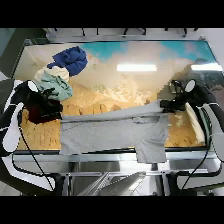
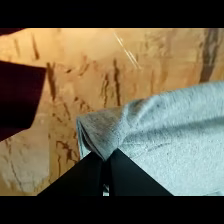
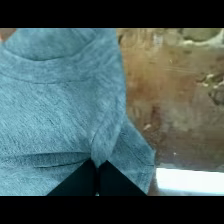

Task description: Fold the shirts.

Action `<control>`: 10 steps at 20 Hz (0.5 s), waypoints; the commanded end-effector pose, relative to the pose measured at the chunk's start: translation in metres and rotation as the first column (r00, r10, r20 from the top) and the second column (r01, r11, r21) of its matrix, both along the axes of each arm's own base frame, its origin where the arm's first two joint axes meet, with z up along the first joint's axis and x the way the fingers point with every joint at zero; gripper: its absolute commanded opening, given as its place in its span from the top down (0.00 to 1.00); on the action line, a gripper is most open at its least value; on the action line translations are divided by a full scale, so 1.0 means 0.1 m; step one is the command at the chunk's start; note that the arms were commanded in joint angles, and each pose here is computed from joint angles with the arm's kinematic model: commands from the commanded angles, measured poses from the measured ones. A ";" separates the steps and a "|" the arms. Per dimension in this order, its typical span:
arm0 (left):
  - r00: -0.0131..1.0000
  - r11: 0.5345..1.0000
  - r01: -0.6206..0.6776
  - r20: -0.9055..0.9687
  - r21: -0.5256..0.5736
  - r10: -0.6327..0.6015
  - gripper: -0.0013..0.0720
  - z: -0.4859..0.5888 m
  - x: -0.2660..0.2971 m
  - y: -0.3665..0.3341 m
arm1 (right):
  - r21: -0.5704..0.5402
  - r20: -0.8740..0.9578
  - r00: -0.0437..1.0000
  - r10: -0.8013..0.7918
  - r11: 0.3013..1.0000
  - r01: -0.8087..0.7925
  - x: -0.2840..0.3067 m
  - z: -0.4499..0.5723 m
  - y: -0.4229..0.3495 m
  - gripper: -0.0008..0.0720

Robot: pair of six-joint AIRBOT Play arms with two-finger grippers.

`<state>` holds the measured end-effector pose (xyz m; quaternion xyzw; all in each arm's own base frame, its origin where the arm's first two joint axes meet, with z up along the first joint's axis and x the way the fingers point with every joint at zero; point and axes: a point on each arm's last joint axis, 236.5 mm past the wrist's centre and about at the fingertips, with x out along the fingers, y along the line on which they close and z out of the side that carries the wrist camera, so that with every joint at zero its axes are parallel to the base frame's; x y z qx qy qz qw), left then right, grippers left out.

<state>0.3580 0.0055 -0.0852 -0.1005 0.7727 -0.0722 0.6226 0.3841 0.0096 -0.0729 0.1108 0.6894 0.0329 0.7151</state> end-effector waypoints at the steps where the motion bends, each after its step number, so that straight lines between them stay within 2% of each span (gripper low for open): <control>1: 0.999 0.999 -0.049 0.003 -0.010 0.049 0.97 0.00 -0.01 0.11 | -0.025 -0.032 0.999 -0.009 1.000 0.008 -0.09 -0.02 -0.10 0.96; 10: 0.998 0.999 -0.031 -0.054 -0.032 0.029 0.97 -0.09 -0.36 0.00 | 0.004 -0.083 0.996 -0.030 1.000 0.030 -0.21 -0.10 0.08 0.96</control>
